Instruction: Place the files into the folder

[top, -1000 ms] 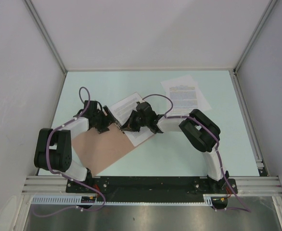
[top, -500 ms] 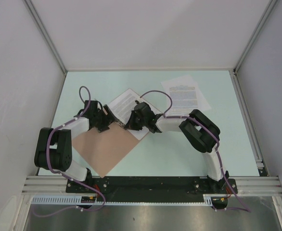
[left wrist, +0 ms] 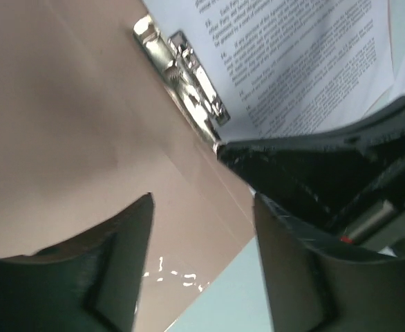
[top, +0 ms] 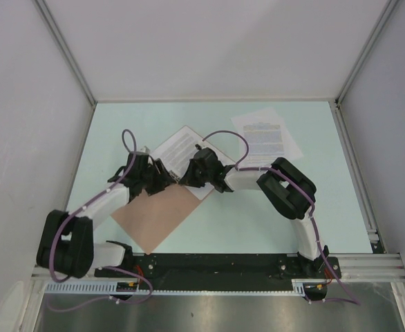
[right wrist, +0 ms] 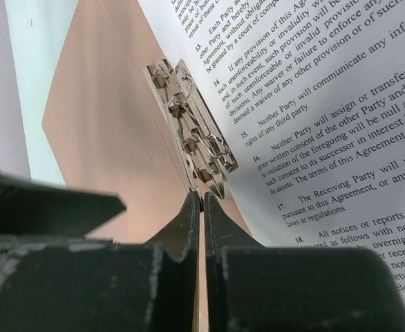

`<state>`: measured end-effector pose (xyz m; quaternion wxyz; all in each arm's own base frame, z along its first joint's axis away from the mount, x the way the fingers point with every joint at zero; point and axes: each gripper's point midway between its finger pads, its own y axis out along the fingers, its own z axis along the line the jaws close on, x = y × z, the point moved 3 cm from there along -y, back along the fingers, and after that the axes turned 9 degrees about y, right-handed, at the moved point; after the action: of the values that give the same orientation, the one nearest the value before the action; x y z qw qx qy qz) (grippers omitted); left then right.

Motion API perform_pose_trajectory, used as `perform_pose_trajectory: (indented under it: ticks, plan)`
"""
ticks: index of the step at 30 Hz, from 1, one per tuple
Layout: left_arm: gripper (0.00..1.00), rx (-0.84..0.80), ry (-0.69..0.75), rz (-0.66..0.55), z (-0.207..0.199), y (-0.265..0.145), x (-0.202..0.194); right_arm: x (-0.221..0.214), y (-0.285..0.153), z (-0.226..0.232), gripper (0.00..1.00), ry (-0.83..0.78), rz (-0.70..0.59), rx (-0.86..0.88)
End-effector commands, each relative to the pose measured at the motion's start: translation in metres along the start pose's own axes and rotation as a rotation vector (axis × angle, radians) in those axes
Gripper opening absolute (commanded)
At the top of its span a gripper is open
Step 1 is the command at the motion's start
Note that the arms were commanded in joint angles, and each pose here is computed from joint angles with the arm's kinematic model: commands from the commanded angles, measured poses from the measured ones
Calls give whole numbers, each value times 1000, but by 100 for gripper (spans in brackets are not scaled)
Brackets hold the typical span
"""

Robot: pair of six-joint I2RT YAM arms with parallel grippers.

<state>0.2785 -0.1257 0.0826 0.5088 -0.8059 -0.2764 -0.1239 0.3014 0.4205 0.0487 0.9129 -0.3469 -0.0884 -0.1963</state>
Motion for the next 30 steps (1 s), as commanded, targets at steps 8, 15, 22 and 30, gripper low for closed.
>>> perform_pose_trajectory:
  ticks: [8,15,22,30]
  plan:
    - [43,52,17,58,14,4,-63,-18,-1,-97,0,-4,28,-319]
    - [37,182,2,142,43,6,-88,-17,-11,-125,0,2,8,-457]
    - [36,220,-6,144,51,2,-90,-12,-20,-153,0,-4,-3,-572]
    - [34,209,-16,130,54,-1,-88,-19,-17,-177,0,3,43,-617]
